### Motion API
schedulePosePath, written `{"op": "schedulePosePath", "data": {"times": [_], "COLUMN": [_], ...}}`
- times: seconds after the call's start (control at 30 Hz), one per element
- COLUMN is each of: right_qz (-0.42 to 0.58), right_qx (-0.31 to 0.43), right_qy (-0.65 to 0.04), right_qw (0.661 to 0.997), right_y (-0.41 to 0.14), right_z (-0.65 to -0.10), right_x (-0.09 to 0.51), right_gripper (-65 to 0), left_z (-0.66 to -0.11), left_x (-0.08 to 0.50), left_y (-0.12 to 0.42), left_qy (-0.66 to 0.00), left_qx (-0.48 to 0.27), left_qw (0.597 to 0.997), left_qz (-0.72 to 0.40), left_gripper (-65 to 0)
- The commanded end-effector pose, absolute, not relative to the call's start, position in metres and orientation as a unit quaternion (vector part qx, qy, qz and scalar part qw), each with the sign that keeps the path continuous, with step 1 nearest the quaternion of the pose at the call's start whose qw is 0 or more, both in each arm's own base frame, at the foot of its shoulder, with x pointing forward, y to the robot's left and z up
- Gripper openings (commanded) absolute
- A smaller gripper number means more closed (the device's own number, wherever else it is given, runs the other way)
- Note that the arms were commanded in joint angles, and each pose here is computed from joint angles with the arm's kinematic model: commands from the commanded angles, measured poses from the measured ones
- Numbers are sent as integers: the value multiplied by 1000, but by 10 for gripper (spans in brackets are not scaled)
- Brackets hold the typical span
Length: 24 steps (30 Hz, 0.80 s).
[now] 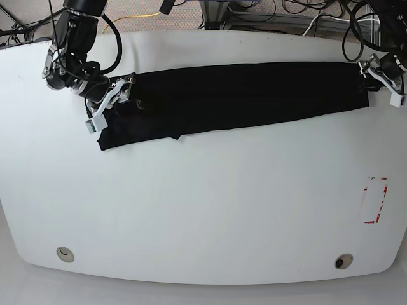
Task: Fold the T-shirt properly
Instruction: 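Hold the folded strip ends with both grippers and smooth it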
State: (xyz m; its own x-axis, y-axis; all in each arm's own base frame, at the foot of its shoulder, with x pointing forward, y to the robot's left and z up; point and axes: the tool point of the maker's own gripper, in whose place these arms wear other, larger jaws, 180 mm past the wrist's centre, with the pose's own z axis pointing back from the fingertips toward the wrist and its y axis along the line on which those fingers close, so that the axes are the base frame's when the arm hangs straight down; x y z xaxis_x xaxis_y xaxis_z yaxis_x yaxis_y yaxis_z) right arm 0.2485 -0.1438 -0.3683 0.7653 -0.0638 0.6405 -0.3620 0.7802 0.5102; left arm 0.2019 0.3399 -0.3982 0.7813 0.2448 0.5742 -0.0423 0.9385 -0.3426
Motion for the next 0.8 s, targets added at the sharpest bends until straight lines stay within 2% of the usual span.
{"op": "schedulePosePath", "data": {"times": [0.0,0.1,0.23,0.27,0.3,0.37,0.5,0.57,0.77], "right_qz": [91,91,91,92,91,91,86,82,59], "right_qx": [321,321,321,320,321,321,320,314,285], "right_qy": [-355,-355,-355,-356,-356,-357,-353,-344,-314], "right_qw": [874,873,873,873,873,872,875,881,904], "right_y": [-146,-146,-146,-146,-146,-145,-147,-150,-164], "right_z": [-356,-355,-355,-355,-355,-355,-359,-366,-399], "right_x": [257,257,257,258,258,258,261,263,270], "right_gripper": [-192,-192,-195,-212,-238,-317,-553,-628,-609], "left_z": [-395,-396,-396,-395,-394,-394,-391,-383,-348], "left_x": [201,200,203,206,208,208,209,214,228], "left_y": [348,349,351,352,353,354,356,355,349], "left_qy": [-317,-311,-311,-312,-314,-312,-315,-324,-360], "left_qx": [-139,-133,-124,-122,-119,-114,-109,-102,-67], "left_qw": [936,939,941,940,940,941,941,940,931], "left_qz": [66,63,60,58,56,55,53,42,-12], "left_gripper": [-235,-325,-553,-608,-628,-628,-626,-626,-626]}}
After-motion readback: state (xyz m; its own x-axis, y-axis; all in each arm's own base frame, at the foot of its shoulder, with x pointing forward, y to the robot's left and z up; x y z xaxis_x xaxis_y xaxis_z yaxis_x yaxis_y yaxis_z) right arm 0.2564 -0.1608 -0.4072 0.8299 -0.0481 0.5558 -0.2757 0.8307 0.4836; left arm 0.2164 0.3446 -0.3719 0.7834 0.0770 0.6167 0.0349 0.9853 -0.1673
